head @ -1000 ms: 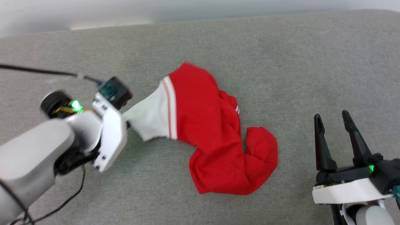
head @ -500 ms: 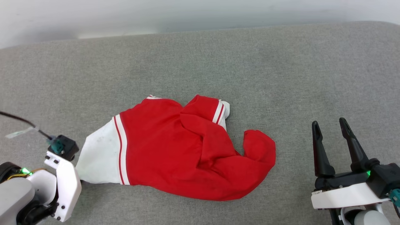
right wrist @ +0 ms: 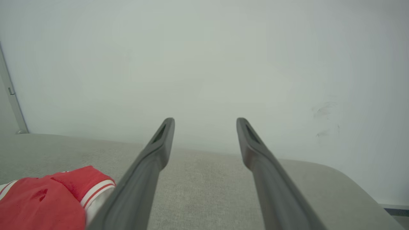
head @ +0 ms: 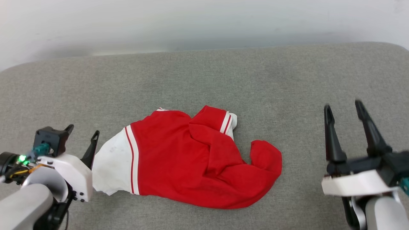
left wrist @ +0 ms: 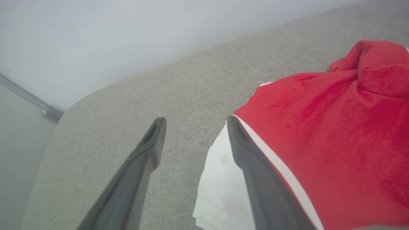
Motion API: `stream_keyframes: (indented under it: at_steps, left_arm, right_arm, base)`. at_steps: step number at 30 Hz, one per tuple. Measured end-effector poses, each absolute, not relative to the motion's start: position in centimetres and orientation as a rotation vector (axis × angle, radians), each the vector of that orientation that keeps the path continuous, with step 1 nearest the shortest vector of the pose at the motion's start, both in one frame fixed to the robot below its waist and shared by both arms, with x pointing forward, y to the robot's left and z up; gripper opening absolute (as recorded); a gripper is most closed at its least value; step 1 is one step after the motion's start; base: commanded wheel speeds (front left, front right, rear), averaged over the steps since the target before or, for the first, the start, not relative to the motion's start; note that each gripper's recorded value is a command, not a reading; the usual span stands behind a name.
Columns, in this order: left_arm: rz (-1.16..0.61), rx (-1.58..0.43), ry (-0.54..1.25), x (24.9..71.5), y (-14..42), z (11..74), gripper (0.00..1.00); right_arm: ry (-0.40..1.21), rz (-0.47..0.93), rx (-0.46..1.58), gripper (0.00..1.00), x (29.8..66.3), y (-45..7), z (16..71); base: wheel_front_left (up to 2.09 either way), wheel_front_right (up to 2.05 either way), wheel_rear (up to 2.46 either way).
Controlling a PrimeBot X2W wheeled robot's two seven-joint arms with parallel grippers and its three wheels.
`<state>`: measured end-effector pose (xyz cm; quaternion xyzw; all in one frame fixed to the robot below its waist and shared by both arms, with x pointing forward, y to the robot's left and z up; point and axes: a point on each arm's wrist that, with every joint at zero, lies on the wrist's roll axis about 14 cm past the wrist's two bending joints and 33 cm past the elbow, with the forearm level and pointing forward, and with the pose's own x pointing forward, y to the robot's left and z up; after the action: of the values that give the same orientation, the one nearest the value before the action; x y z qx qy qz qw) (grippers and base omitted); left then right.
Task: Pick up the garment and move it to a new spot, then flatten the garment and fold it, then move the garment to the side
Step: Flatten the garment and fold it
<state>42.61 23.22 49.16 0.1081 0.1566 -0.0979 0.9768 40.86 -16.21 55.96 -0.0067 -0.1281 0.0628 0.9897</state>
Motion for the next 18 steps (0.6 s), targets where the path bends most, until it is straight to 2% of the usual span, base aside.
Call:
stream_keyframes:
  at_steps: [5, 10, 13, 18]
  left_arm:
    - [-0.094, 0.168, 0.164, 42.5, 22.9, 51.4, 1.0]
    - [-0.002, 0.101, -0.003, 42.8, 21.8, 54.7, 1.0]
    - [0.073, 0.098, -0.047, 41.9, 22.5, 54.7, 1.0]
    - [0.174, 0.094, -0.086, 40.4, 23.7, 54.2, 1.0]
  right_arm:
    - [-0.398, 0.187, -0.099, 1.0, 43.1, -14.2, 60.7]
    - [-0.503, 0.32, -0.184, 1.0, 45.5, -11.3, 64.3]
    - [-0.461, 0.42, -0.227, 1.0, 47.0, -9.4, 63.1]
    - [-0.25, 0.596, -0.332, 1.0, 49.5, -6.2, 59.5]
  base:
    - [0.0, 0.0, 0.0]
    - [0.0, 0.0, 0.0]
    - [0.0, 0.0, 0.0]
    - [0.0, 0.0, 0.0]
